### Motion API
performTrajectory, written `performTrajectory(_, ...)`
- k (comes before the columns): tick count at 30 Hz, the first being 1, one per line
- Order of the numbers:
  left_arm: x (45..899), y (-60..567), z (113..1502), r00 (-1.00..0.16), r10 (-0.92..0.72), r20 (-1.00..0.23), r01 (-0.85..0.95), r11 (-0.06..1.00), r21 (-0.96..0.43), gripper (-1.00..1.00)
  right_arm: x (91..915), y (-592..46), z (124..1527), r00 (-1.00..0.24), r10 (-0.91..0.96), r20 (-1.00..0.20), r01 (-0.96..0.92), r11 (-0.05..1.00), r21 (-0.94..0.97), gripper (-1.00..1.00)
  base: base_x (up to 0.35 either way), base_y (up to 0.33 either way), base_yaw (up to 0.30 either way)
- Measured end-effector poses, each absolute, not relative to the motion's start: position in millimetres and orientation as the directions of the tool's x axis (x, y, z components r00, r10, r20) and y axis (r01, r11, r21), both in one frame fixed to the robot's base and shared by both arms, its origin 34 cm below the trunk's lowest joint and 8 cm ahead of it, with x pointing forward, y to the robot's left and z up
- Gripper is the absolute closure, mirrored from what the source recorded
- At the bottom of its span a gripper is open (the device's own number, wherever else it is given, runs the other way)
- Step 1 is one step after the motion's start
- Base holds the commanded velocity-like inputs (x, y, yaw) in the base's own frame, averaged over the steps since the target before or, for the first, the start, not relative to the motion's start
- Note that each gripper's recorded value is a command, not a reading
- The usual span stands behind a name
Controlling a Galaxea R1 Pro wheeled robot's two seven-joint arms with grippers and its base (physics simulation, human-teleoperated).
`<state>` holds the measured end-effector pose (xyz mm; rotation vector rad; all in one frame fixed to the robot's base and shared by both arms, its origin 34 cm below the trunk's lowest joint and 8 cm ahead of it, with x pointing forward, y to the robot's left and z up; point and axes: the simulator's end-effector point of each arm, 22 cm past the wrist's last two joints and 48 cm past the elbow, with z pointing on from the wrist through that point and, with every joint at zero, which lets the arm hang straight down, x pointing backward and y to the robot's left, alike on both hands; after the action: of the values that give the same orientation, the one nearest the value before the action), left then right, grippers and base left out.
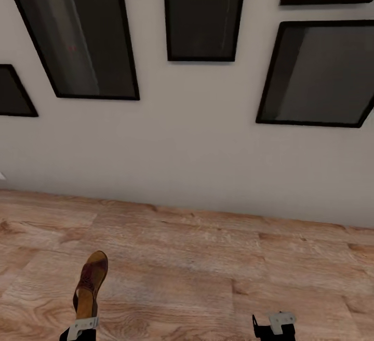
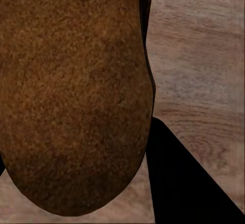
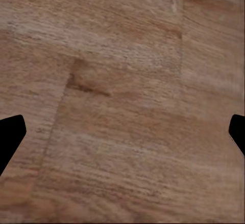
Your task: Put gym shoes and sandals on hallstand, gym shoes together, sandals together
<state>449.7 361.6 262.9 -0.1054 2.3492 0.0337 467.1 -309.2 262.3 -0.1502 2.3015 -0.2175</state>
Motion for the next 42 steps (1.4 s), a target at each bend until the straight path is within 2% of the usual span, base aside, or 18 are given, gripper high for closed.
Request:
performTrajectory(30, 449.6, 361.1, 262.8, -0.701, -0.064, -0.710, -0.084, 0.996, -0.007, 1.00, 466.8, -309.2, 262.1, -0.672, -0.177, -0.719, -0.039, 0.978, -0.204, -1.00, 0.000, -0.261, -0.300)
performTrajectory(42, 449.6, 361.0, 262.9, -0.701, -0.063, -0.710, -0.083, 0.997, -0.007, 1.00, 466.9, -309.2, 262.3, -0.672, -0.177, -0.720, -0.039, 0.978, -0.204, -1.00, 0.099, -0.268, -0.300)
